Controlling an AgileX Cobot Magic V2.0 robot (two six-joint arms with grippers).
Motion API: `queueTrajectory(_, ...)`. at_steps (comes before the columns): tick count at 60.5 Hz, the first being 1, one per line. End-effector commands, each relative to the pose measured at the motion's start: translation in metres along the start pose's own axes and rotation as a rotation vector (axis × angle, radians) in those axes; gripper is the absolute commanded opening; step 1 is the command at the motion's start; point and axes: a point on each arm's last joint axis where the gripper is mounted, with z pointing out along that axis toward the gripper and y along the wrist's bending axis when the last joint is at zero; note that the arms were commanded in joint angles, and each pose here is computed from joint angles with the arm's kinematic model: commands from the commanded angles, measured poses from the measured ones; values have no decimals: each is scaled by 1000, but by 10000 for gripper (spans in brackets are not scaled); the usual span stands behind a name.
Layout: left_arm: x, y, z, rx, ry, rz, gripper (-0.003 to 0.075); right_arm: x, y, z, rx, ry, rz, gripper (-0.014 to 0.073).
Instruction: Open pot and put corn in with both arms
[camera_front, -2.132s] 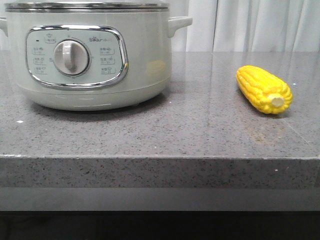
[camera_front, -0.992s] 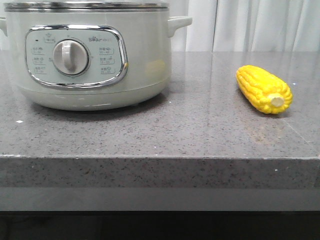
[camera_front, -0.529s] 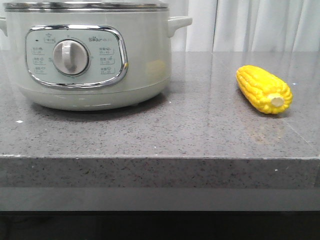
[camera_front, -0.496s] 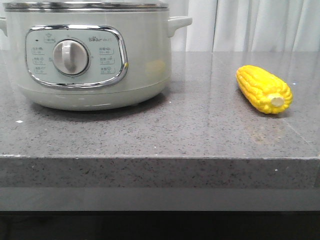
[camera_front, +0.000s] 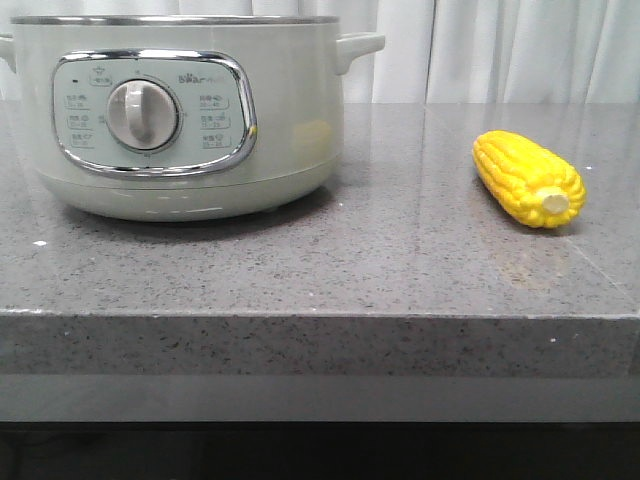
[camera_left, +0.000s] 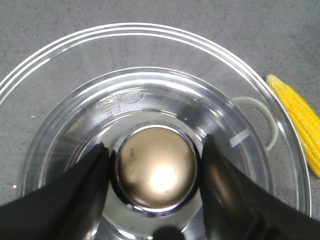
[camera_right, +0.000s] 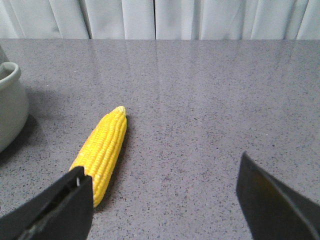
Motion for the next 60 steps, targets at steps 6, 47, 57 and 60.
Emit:
queueTrajectory(6,-5,-13,-70,-7,-260,33,242,-18,0,-2,10,-99,-18,603)
queueTrajectory(47,185,-40,-156,-29,-341,23,242,-18,-1,7,15,-87,-15,603)
queueTrajectory(57,230,-47,-176,-34,-418,27,242,-14,1,22,-7,-27,-18,603)
queueTrajectory(60,240,-48,-177,-34,-427,25,242,-12,3,30,-18,-1,-19,603)
